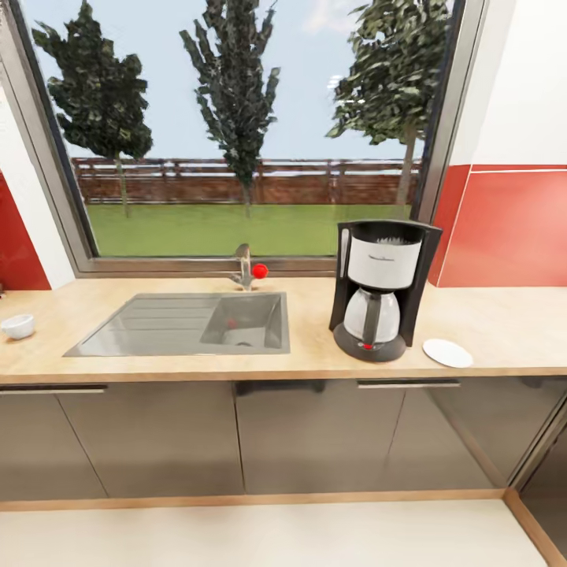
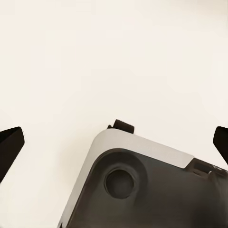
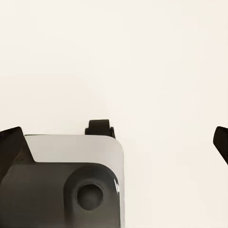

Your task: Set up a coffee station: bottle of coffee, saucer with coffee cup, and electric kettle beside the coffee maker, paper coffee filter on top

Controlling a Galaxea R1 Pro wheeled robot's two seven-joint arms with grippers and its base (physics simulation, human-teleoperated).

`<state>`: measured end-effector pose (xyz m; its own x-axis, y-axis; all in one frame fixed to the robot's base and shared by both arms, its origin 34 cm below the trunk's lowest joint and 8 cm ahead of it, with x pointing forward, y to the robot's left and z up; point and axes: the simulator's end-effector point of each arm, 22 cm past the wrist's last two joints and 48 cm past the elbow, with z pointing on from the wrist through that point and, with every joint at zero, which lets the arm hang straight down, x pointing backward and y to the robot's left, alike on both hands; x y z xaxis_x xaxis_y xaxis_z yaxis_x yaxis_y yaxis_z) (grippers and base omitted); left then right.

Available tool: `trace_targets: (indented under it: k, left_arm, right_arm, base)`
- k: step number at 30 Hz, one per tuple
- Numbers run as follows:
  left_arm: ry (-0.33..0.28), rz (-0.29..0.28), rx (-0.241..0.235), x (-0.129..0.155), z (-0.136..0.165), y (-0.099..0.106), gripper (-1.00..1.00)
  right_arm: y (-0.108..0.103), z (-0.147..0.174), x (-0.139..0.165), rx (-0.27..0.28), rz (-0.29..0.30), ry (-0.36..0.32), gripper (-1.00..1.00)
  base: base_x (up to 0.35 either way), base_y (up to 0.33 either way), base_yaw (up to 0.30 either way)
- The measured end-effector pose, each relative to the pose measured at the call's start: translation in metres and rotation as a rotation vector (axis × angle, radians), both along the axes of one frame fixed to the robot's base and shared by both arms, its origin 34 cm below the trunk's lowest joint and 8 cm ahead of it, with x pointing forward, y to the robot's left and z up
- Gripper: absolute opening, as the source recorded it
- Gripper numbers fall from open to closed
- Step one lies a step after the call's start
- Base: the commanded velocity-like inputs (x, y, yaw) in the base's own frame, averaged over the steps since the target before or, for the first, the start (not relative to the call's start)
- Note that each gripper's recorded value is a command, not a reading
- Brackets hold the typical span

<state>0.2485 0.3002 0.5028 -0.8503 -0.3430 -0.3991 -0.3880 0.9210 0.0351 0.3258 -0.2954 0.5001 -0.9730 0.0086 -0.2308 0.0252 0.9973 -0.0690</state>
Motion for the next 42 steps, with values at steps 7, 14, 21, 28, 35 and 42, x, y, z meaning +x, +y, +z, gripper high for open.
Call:
trace_targets:
  k: [7, 14, 21, 28, 35, 42]
  left_arm:
    - [-0.002, -0.001, 0.001, 0.0005, 0.0002, 0.0000, 1.00]
    - [-0.002, -0.003, 0.000, 0.0006, 0.0001, -0.0008, 1.00]
    - [-0.006, -0.005, 0.002, 0.0015, 0.0005, -0.0007, 1.00]
    - [-0.007, -0.007, 0.003, 0.0016, 0.0006, -0.0006, 1.00]
    - [-0.010, -0.006, 0.003, 0.0023, 0.0009, -0.0005, 1.00]
    - [-0.012, -0.008, 0.004, 0.0026, 0.0010, -0.0006, 1.00]
  right_arm:
    - [0.0007, -0.0001, -0.0001, 0.001, 0.000, 0.000, 1.00]
    - [0.0002, 0.0000, 0.0006, 0.000, 0.000, -0.001, 1.00]
    - [0.0005, -0.0002, -0.0003, 0.001, 0.000, 0.002, 1.00]
    - [-0.0008, -0.0002, -0.0006, -0.001, 0.000, 0.002, 1.00]
    - [-0.0061, 0.0001, -0.0009, -0.006, -0.008, 0.003, 1.00]
    - [-0.0068, -0.0002, -0.0022, -0.006, -0.010, 0.009, 1.00]
  base:
    - [0.121, 0.316, 0.000]
    - [0.062, 0.325, 0.000]
    - [0.003, 0.335, 0.000]
    - [0.000, 0.342, 0.000]
    - [0.000, 0.343, 0.000]
    - [0.000, 0.343, 0.000]
